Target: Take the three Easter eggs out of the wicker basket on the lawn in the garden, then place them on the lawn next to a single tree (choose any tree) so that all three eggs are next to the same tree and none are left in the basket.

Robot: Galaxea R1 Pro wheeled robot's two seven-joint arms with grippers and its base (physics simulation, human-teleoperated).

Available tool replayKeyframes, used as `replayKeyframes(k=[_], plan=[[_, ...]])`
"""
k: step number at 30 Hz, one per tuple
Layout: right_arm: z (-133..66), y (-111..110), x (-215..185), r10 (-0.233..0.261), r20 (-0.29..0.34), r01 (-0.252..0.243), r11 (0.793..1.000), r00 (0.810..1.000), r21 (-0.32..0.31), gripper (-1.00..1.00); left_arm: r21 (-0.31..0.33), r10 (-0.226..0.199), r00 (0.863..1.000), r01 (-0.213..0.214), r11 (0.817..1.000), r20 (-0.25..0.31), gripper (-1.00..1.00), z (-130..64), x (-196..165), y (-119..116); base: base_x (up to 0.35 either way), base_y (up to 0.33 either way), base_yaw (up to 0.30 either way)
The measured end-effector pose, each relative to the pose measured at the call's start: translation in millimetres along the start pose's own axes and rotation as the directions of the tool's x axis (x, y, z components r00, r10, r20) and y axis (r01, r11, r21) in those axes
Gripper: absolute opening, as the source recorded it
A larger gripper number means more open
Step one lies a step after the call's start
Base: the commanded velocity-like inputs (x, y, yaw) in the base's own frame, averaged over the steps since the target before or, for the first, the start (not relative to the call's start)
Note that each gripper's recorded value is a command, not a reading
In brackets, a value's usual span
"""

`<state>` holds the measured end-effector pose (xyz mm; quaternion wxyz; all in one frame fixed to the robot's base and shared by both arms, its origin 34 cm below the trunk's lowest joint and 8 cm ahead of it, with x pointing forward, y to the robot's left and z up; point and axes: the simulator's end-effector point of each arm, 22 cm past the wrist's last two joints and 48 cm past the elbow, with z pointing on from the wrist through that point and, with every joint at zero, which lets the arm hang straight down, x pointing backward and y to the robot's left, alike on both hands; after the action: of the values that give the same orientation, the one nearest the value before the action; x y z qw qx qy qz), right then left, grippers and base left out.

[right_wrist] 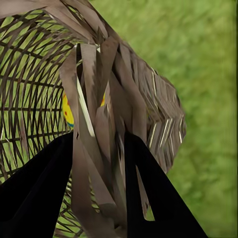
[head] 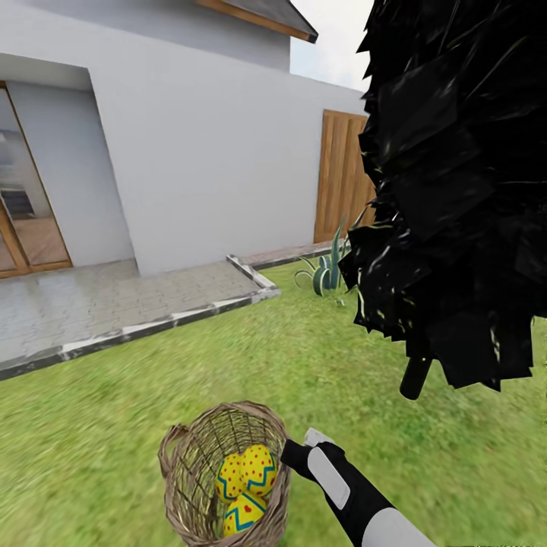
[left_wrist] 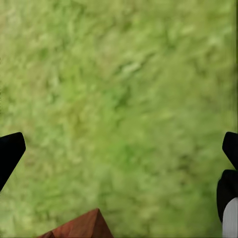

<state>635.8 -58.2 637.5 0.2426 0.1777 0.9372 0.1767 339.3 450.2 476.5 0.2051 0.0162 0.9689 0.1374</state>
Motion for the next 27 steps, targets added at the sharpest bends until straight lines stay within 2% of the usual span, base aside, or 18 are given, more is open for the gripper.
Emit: replayKeyframes(k=[10,27], plan=[[-13.7,8.0,-7.1,0.000,-0.001,0.000,1.000,1.000,-0.002,-1.00,0.000,0.000,1.000,0.000,1.000,0.000,1.00,-14.9,-7.9,4.7,0.000,0.000,-0.056],[-40.0,22.8,-21.9,-0.006,0.008,0.006,1.000,1.000,-0.007,-1.00,-0.001,-0.003,1.000,0.003,1.000,0.011,1.00,-40.1,-24.1,12.9,0.000,0.000,-0.216]])
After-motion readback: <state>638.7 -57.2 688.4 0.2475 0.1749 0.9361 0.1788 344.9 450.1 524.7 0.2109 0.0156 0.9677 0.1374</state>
